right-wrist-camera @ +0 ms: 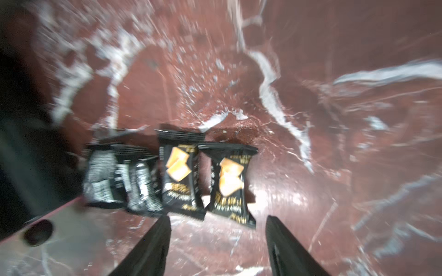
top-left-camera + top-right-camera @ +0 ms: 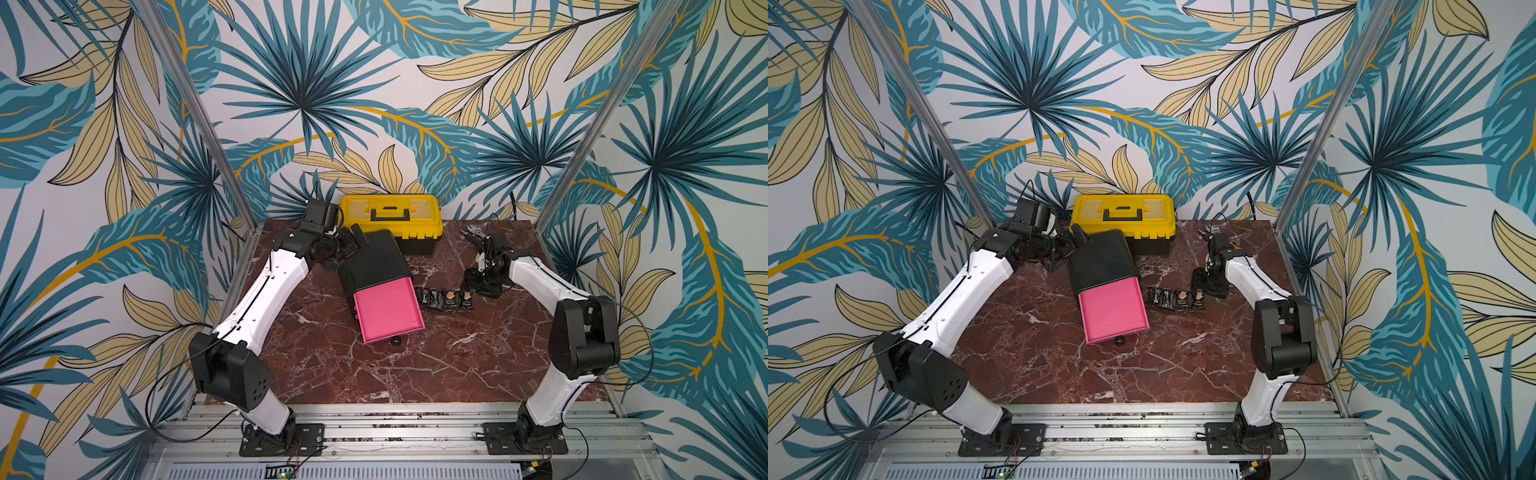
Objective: Take the cookies out of the drawer
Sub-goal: Place the cookie at the center of the board, then close the drawer in the storage box.
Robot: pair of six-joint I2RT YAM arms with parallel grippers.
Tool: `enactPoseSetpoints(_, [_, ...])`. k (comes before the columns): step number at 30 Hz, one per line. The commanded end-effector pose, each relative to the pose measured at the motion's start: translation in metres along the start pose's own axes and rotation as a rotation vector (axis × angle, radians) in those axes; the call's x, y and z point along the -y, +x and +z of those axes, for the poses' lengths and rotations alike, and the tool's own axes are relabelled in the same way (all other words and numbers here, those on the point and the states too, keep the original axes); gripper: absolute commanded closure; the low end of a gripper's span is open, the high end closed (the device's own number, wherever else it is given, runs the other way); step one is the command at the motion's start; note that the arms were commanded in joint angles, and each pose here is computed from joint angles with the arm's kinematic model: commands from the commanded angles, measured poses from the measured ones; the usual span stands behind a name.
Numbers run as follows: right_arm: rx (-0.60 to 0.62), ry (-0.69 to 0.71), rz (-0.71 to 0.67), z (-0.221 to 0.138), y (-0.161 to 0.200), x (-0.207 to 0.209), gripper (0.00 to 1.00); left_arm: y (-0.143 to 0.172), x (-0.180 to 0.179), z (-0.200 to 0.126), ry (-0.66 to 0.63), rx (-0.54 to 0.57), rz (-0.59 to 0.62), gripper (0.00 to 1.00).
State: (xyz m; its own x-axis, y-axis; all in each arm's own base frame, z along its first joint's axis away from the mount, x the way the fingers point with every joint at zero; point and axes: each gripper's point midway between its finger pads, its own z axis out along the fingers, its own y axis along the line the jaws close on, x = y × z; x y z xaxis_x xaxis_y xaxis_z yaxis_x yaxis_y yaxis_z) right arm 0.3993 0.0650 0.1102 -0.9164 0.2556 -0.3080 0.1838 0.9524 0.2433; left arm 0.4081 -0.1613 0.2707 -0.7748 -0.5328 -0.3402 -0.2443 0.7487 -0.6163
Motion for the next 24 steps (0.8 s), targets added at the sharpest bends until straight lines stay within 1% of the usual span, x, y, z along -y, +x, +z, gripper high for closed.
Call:
enactPoseSetpoints(1, [0.065, -0.024, 0.07, -0.029, 0.005, -0.007, 0.32, 0.004, -0.003, -0.011, 0.002, -0.014, 0.031, 0.0])
enactPoseSetpoints(6, [0.152, -0.09, 0.098, -0.072, 0.027, -0.035, 0.32, 0.006, -0.011, -0.019, -0.023, -0.015, 0.058, 0.0])
enactPoseSetpoints(9, [0.18, -0.146, 0.137, -0.09, 0.048, -0.054, 0.32, 0.008, -0.012, -0.029, -0.005, -0.026, 0.055, 0.0])
enactPoseSetpoints(12, [0.201, -0.196, 0.133, -0.101, 0.071, -0.075, 0.32, 0.012, -0.015, -0.035, 0.012, -0.021, 0.077, 0.0])
enactPoseSetpoints(16, [0.186, -0.228, 0.142, -0.099, 0.103, -0.086, 0.32, 0.022, -0.02, -0.035, 0.041, -0.036, 0.106, 0.0])
enactPoseSetpoints(19, [0.178, -0.24, 0.156, -0.095, 0.125, -0.088, 0.34, 0.028, -0.027, -0.039, 0.024, -0.058, 0.097, 0.0])
enactPoseSetpoints(22, [0.158, -0.247, 0.155, -0.092, 0.141, -0.091, 0.34, 0.035, -0.026, -0.046, 0.045, -0.078, 0.121, 0.0])
enactPoseSetpoints(24, [0.143, -0.237, 0.159, -0.084, 0.149, -0.092, 0.35, 0.035, -0.032, -0.043, 0.035, -0.065, 0.144, 0.0])
